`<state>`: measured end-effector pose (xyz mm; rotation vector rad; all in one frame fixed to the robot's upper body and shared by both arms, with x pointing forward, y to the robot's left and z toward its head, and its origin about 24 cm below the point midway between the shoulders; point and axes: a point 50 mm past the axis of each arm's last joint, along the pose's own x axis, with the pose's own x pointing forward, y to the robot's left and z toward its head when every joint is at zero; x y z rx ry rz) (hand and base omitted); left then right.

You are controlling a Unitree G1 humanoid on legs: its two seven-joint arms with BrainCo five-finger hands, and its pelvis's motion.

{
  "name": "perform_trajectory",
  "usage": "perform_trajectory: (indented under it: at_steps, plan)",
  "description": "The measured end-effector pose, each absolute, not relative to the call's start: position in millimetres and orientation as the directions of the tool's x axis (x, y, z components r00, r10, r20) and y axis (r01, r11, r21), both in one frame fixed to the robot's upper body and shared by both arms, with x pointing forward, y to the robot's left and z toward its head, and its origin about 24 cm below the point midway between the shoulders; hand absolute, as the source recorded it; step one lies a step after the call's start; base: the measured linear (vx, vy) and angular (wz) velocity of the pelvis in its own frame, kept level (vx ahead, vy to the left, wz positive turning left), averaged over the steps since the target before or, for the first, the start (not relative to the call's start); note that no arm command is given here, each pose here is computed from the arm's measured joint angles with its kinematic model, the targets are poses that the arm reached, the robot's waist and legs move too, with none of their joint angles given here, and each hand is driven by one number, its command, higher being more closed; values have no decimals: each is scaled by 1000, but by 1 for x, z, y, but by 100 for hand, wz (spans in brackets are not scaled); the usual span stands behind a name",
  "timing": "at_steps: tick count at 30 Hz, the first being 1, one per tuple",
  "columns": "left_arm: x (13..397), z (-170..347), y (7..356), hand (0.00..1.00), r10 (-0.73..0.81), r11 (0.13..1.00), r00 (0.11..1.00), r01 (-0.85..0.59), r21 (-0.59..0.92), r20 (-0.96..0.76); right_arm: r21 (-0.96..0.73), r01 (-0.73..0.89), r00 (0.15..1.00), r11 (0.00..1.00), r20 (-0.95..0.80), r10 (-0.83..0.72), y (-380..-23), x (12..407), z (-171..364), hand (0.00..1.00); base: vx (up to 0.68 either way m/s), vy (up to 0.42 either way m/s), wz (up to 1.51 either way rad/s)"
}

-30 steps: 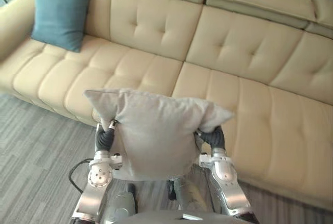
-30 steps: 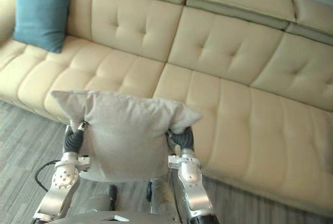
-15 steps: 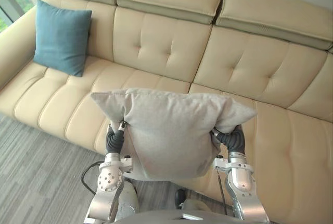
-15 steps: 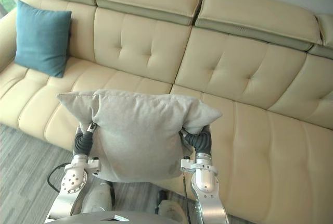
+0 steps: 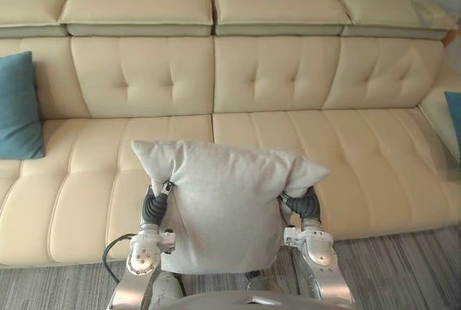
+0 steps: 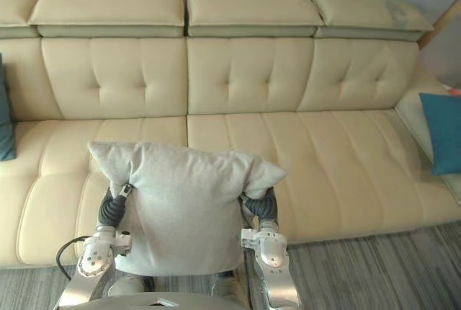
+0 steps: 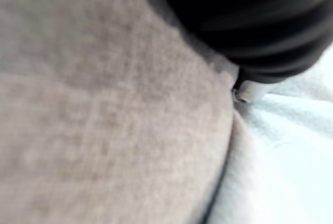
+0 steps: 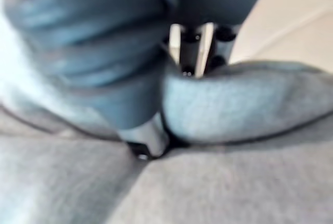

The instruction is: Pick up cushions and gather them together orderly.

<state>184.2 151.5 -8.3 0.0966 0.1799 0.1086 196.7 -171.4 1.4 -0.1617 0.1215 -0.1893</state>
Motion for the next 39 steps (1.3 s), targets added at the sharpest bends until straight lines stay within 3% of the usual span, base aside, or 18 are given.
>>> perform_trajectory:
  at_steps: [6, 10, 12, 17, 18, 21, 23, 26, 30, 31, 32, 39]
  plan:
    - [207, 10, 152, 100, 127, 983, 989, -116, 141, -72, -227, 196, 980, 954, 25, -196, -166, 223, 25, 100, -2, -24, 0]
    - [259, 57, 149, 100, 174, 967, 972, -199, 159, 156, -270, 267, 953, 925, 217, -212, -159, 270, 65, 100, -80, -23, 18]
    - [295, 105, 142, 100, 208, 955, 919, -265, 135, 334, -207, 354, 886, 912, 386, -256, -151, 299, 111, 100, -207, -40, 17]
    - [343, 191, 140, 100, 215, 927, 795, -348, 137, 567, -65, 485, 736, 872, 569, -367, -151, 338, 193, 100, -173, -41, 11]
    - [356, 233, 138, 100, 207, 918, 732, -374, 130, 649, -9, 516, 667, 857, 631, -395, -152, 351, 234, 100, -140, -27, 8]
    - [358, 327, 138, 100, 210, 905, 560, -422, 58, 802, 144, 537, 490, 831, 749, -446, -154, 352, 322, 100, -164, -19, 11]
    - [358, 370, 134, 100, 220, 902, 503, -431, 22, 836, 210, 539, 430, 816, 765, -480, -157, 351, 361, 100, -132, -21, 14]
    - [351, 407, 128, 100, 238, 914, 458, -405, -37, 857, 307, 501, 368, 809, 771, -520, -157, 339, 397, 100, -88, -20, 8]
    - [357, 401, 119, 100, 261, 933, 514, -352, -77, 817, 335, 519, 360, 786, 749, -557, -163, 337, 401, 100, -21, -25, 5]
    - [358, 400, 118, 100, 270, 937, 526, -335, -95, 807, 343, 521, 349, 782, 751, -561, -163, 335, 406, 0, 1, -48, 11]
    - [358, 402, 118, 0, 283, 939, 528, -323, -120, 800, 359, 508, 335, 783, 755, -563, -162, 331, 415, 0, 5, -41, 13]
    - [362, 397, 113, 0, 319, 944, 577, -262, -200, 752, 434, 483, 286, 761, 743, -605, -171, 320, 434, 0, 11, -51, 19]
